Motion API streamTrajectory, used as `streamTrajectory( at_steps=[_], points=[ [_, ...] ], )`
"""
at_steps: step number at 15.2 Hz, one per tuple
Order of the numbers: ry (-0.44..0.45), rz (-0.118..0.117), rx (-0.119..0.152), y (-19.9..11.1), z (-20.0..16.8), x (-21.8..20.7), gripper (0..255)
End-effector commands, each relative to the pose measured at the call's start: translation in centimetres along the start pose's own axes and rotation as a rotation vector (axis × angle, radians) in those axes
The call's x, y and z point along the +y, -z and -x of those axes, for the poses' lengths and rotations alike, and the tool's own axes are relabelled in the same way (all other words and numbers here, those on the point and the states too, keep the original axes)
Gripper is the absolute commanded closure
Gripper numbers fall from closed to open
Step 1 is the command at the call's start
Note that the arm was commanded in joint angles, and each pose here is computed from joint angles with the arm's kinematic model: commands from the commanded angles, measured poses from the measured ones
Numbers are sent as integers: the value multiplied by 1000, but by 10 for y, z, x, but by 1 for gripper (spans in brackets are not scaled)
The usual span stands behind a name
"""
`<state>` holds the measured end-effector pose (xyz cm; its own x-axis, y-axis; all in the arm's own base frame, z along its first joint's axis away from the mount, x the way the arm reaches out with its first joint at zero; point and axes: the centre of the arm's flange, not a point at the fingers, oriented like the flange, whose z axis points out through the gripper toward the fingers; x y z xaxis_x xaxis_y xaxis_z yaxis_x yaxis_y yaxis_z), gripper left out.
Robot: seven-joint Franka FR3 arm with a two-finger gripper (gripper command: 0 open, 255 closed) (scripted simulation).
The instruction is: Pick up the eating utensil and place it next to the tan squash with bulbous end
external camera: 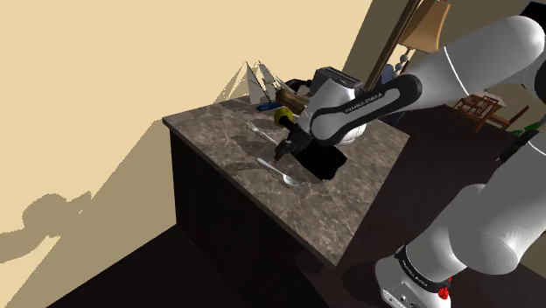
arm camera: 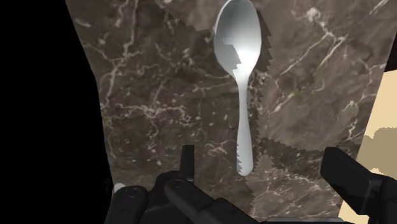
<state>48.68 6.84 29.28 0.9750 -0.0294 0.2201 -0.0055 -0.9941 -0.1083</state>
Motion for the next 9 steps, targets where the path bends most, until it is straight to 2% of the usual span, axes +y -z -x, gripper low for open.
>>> streamTrajectory(
  at_steps=[1, 9],
  points=[
    [-5, -10, 2, -26, -4, -7, 0],
    [-6, -12, 3, -70, -5, -9, 0]
  ],
)
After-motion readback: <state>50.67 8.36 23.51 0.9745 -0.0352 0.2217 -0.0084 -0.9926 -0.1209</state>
